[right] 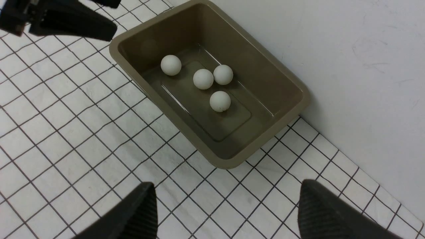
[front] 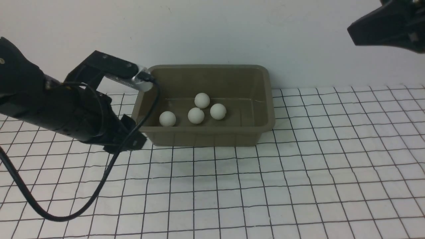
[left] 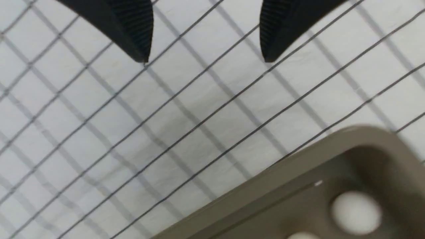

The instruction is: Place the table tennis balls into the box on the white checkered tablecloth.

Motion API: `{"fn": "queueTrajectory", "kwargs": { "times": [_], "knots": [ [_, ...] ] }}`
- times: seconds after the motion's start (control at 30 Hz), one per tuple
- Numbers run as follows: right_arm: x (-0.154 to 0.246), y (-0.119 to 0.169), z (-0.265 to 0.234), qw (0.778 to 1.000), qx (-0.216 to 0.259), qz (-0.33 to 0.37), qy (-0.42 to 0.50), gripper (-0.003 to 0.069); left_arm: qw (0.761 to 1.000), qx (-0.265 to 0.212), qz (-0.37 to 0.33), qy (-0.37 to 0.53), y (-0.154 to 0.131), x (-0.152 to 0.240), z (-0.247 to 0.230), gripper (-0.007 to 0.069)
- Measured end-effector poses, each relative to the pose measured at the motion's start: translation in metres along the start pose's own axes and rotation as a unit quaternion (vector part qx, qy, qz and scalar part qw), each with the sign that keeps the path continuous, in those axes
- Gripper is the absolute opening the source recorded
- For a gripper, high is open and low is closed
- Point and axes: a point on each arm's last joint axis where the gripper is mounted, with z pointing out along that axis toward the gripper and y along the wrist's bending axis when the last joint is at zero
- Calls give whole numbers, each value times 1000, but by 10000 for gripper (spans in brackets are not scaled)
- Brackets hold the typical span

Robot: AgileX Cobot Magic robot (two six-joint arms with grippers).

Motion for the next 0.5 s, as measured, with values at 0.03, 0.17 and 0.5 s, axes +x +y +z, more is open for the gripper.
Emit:
{"fn": "queueTrajectory", "kwargs": {
  "times": [0.03, 0.17, 0.5],
  "knots": [
    [0, 1, -2, 1000, 2, -1, -2, 514, 1000, -14, 0, 3, 3, 1, 0, 395],
    [2, 3, -18, 1000, 22, -13, -11, 514, 997, -83, -5, 6, 15, 1, -2, 395],
    [47, 33, -65, 995, 71, -27, -64, 514, 991, -121, -8, -64, 15, -7, -25, 395]
  ]
}}
